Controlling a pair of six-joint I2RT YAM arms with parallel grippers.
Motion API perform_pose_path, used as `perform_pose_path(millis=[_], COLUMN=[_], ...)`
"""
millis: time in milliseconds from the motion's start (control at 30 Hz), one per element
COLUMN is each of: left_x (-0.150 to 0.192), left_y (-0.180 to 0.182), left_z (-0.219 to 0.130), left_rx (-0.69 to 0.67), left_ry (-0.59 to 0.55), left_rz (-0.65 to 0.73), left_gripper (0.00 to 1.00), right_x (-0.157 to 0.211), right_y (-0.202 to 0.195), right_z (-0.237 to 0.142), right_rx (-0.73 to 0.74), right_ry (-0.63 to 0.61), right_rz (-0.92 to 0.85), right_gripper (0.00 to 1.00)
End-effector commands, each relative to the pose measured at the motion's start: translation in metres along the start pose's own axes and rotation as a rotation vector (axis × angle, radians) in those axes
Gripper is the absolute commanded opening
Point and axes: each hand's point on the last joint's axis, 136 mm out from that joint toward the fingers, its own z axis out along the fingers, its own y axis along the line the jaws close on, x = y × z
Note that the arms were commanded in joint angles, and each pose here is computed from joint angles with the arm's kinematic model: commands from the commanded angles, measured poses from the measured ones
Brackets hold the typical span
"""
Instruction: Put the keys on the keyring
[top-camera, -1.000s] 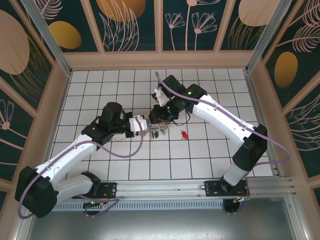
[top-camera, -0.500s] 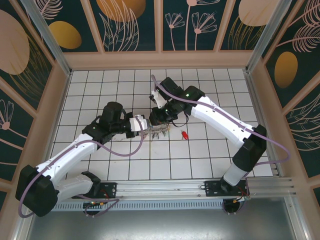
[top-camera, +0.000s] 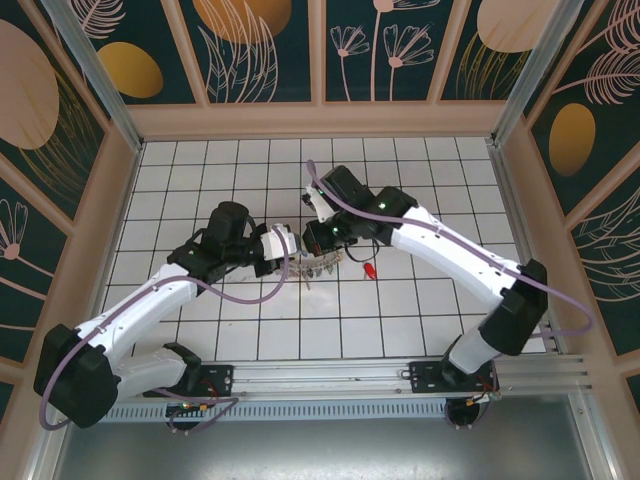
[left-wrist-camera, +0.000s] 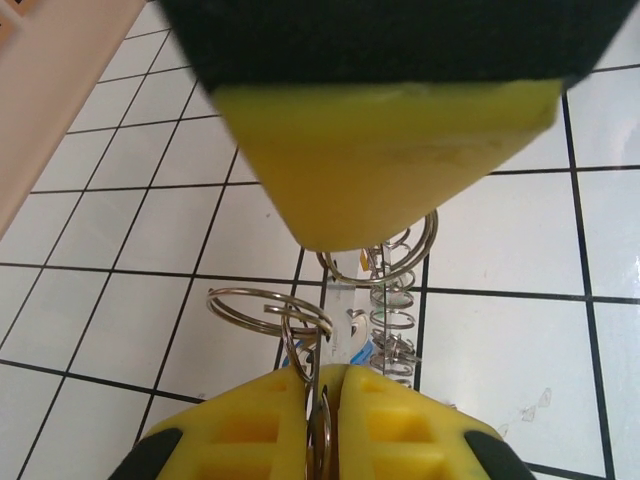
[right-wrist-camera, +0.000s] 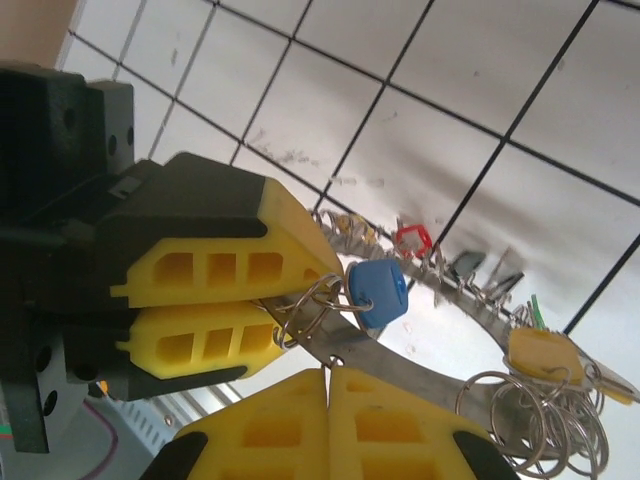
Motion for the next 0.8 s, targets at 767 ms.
perform_pose_path(millis=[767], left_x=[-0.051], left_y=[0.019], left_z=[-0.008], left_rx=[-0.028], left_ry=[-0.240], left_rz=[-0.394], left_gripper=[0.00], right_x=[-0.045], right_y=[0.009], right_z=[-0.070], right_rx=[-0.178], right_ry=[-0.638], right_rz=[-0.027], right_gripper=[0.00])
